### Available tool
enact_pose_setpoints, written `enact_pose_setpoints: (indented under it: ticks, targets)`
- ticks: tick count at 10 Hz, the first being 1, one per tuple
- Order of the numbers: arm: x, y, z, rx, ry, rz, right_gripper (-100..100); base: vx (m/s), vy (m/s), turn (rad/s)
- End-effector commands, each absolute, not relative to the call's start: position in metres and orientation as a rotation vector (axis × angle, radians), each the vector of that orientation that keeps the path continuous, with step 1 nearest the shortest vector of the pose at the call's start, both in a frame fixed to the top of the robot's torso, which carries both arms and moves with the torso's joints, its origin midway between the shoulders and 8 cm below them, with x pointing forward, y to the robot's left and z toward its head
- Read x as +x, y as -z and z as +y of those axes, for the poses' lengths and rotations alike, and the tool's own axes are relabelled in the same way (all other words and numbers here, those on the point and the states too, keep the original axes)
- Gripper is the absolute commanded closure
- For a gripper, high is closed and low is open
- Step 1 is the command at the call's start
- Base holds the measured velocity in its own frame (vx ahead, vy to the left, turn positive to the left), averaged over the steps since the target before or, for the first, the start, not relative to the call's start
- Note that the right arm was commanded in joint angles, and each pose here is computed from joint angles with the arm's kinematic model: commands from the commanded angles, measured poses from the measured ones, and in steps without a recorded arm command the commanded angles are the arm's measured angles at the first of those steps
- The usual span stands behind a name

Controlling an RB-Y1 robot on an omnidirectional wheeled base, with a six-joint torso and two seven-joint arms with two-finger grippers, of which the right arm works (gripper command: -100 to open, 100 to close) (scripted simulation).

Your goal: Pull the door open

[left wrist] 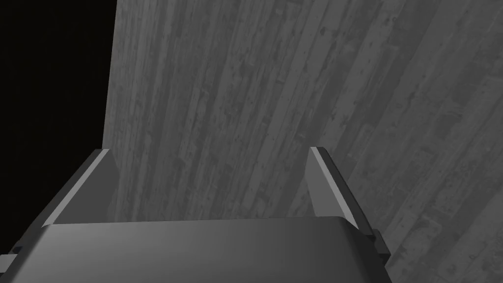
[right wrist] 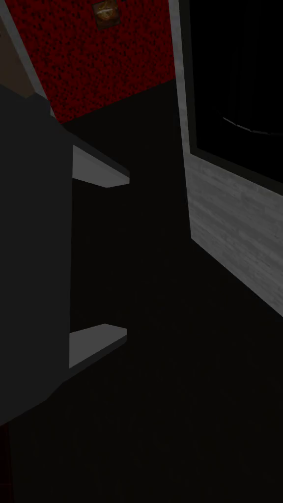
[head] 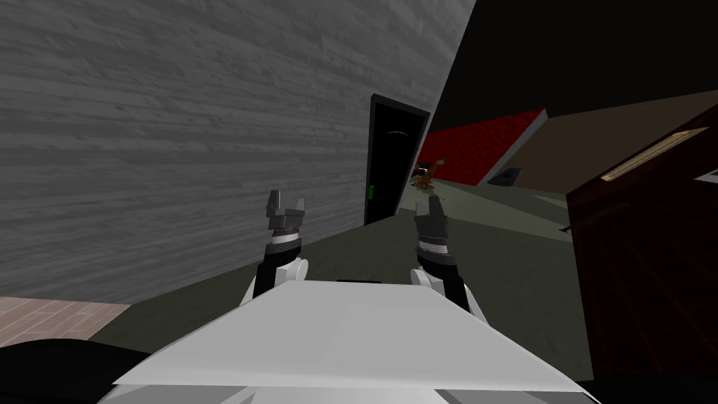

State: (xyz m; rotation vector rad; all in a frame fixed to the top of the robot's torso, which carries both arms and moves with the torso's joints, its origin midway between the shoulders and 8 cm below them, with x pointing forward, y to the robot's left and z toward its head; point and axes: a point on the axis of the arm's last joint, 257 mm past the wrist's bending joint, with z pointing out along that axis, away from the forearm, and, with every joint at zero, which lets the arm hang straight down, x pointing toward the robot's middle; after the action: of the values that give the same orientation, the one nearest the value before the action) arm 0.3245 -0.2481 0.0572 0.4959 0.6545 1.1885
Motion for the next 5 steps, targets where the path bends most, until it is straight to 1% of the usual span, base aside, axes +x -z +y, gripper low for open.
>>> enact_pose_setpoints:
  ticks: [1, 5]
  targets:
    - [0.333, -0.048, -0.245, 0.528, -1.248, 0.658, -100, 0.065, -0.023, 0.027]
    - [0.349, -0.032, -0.24, 0.587, -1.352, 0.663, -100, 0.087, -0.038, 0.031]
